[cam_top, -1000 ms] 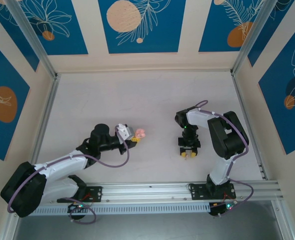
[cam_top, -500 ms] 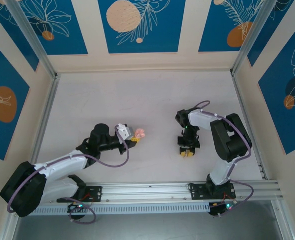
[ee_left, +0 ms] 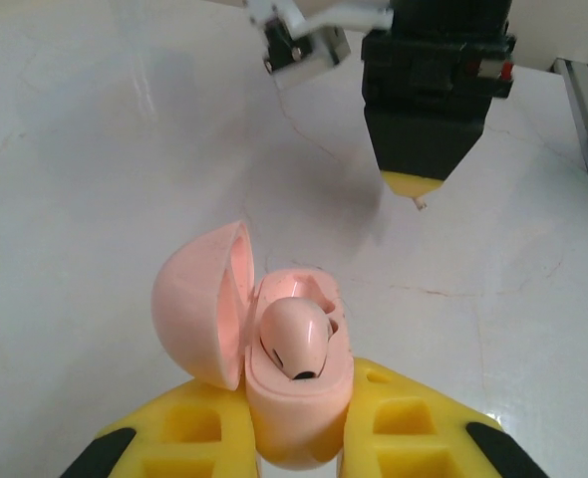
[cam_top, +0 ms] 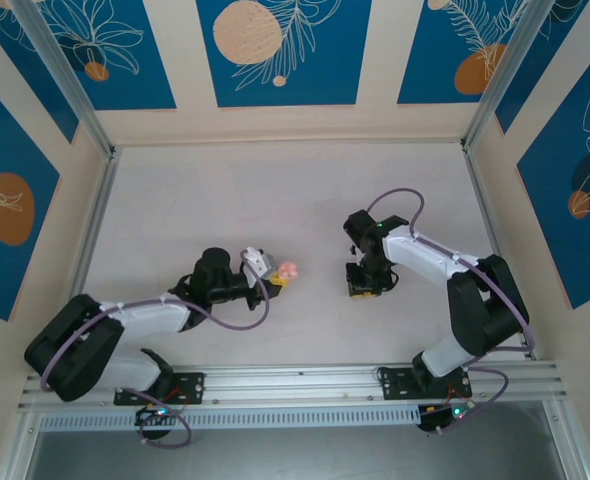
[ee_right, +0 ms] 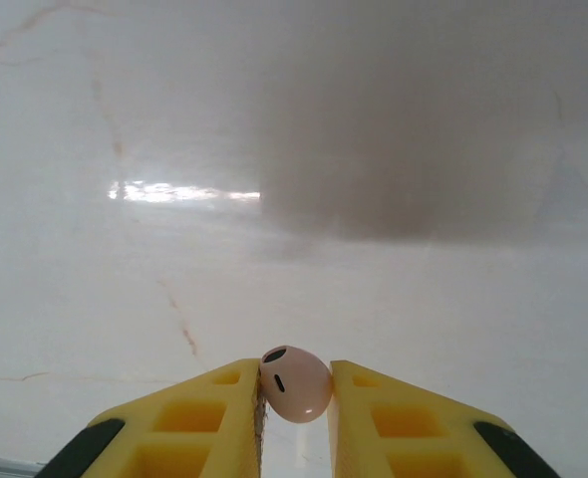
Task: Insert the wireless bluetooth earbuds into the charging case
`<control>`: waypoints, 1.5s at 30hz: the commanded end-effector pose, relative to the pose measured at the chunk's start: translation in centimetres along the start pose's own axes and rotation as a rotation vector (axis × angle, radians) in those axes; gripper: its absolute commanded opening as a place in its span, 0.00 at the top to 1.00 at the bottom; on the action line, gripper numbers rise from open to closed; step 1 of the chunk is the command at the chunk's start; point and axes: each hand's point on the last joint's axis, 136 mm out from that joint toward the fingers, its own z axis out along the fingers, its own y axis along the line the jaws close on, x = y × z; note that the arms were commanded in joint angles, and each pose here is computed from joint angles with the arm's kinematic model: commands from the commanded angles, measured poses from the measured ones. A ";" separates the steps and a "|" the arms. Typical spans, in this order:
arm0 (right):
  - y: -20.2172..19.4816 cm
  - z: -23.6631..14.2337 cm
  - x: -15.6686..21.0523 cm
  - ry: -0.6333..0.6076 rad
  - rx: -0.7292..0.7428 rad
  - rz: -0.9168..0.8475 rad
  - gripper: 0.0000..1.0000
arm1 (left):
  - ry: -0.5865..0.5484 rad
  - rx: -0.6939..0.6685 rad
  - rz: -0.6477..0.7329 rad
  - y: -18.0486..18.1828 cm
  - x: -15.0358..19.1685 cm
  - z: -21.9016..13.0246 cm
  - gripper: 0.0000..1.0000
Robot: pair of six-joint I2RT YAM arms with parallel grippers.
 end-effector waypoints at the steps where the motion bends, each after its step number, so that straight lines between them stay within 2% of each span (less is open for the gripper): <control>1: 1.4 -2.1 -1.9 -0.137 -0.004 -0.077 0.78 | -0.077 0.067 -0.019 -1.2 -1.3 0.8 0.87; 13: 8.6 -7.0 -4.5 -0.466 -0.049 -0.387 0.78 | -0.086 0.129 -0.049 -2.1 -1.0 2.4 0.87; 23: 12.4 -9.2 -4.3 -0.620 -0.091 -0.543 0.77 | -0.095 0.135 -0.057 -2.3 -1.6 2.3 0.87; 29: 13.2 -10.1 -3.6 -0.667 -0.120 -0.593 0.77 | -0.098 0.129 -0.061 -2.2 -1.7 2.3 0.87; 45: 13.3 -8.8 -2.3 -0.638 -0.118 -0.659 0.77 | -0.154 0.115 -0.081 -1.9 -3.6 2.0 0.87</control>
